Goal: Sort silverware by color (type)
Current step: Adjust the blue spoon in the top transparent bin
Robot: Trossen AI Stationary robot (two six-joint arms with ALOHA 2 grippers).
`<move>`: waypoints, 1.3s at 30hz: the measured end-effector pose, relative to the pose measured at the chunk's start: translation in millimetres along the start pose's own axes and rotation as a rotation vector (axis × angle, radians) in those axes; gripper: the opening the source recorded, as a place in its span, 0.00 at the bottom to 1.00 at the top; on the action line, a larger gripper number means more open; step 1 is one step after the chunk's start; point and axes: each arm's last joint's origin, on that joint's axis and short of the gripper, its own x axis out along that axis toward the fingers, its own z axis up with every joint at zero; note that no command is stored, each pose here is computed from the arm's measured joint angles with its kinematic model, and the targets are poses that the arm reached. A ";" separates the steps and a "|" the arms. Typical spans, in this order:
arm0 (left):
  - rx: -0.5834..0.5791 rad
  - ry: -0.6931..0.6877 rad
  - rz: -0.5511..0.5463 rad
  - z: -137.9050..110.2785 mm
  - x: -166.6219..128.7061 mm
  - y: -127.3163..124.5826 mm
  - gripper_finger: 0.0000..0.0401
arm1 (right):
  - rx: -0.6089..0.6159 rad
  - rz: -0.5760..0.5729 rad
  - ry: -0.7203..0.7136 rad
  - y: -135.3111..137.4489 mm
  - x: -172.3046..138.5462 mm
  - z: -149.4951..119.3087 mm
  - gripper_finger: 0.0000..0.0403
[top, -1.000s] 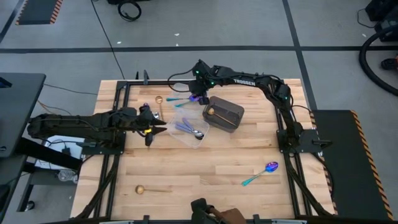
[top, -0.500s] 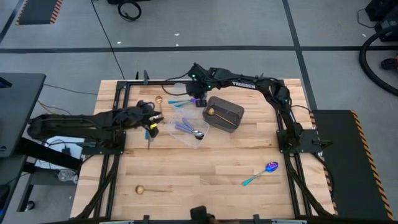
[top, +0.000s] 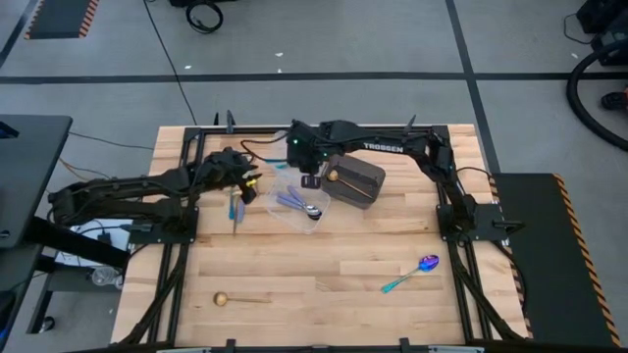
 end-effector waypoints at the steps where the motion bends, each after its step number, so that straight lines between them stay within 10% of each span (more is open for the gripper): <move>1: 0.002 -0.011 0.006 1.3 1.8 2.1 0.35 | 0.014 0.005 0.004 3.8 -1.3 1.0 0.21; 27: 0.085 -0.096 0.046 29.5 49.6 20.5 0.35 | 0.066 -0.033 0.027 129.2 -57.4 8.1 0.21; 39: 0.113 0.042 0.010 55.2 84.0 15.1 0.35 | 0.020 -0.008 0.114 195.2 -26.5 -23.1 0.21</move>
